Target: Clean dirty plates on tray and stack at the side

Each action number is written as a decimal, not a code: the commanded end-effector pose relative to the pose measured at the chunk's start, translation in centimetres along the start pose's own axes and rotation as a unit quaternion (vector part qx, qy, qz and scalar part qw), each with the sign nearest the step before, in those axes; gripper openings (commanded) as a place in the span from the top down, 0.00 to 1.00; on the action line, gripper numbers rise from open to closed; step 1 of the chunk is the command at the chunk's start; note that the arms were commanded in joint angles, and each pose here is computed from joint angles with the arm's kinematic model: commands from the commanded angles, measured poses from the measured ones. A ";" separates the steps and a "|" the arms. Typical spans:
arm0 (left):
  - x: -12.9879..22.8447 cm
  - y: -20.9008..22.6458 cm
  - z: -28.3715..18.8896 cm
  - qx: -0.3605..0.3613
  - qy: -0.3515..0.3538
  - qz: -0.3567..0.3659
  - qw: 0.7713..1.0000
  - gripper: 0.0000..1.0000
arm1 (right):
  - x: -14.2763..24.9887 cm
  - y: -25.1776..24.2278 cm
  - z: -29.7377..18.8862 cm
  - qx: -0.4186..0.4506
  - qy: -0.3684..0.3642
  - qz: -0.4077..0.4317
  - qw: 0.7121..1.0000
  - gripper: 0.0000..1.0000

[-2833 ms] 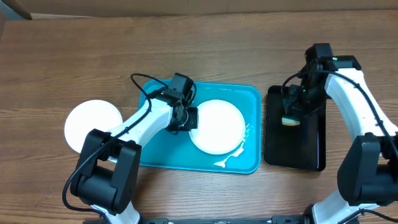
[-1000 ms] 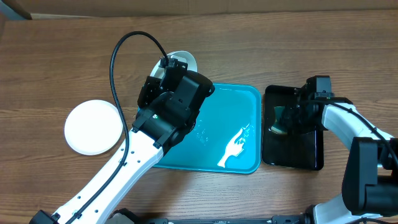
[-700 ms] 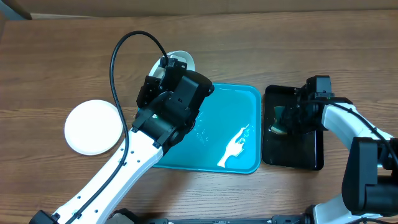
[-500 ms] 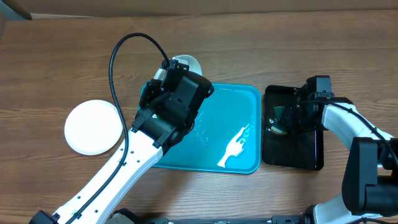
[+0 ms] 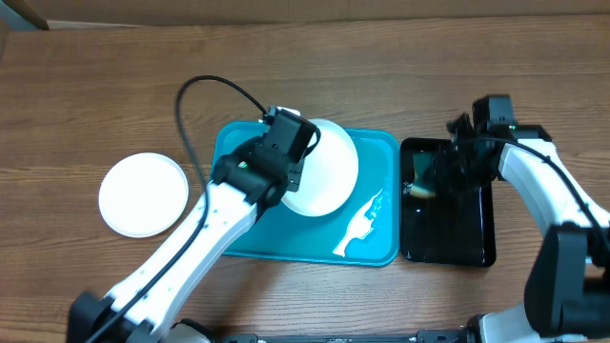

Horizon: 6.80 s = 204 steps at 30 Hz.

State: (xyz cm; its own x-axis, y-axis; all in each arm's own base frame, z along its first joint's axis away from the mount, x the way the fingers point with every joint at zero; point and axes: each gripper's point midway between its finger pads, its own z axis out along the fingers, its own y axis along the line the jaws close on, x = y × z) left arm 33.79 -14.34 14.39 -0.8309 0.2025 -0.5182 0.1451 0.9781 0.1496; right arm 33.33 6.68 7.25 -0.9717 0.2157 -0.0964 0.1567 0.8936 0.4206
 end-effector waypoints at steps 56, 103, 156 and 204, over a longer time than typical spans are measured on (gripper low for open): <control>4.8 -4.7 7.3 0.064 0.124 -0.011 0.990 0.96 | 13.8 16.1 9.6 -0.038 0.123 -0.259 0.957 0.96; 5.8 -6.8 6.6 0.124 0.155 -0.029 0.980 0.96 | 9.6 12.1 9.0 0.020 0.086 -0.206 0.975 0.96; -5.1 10.6 -10.8 -0.401 -0.174 0.048 0.898 0.96 | 0.8 -1.0 -4.8 0.062 -0.062 0.008 0.996 0.91; 12.1 28.5 1.5 -0.175 0.155 -0.426 0.874 0.96 | 1.2 -1.1 -4.7 0.064 -0.054 -0.005 0.996 0.91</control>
State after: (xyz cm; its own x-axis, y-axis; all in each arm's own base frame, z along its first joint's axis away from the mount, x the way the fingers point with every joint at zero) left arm 28.37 16.08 12.14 -0.6766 -0.6487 -0.3486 -0.7174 0.6873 0.1134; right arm 31.07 4.14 10.72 -0.9509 0.2477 -0.1857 0.1851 0.9357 0.3003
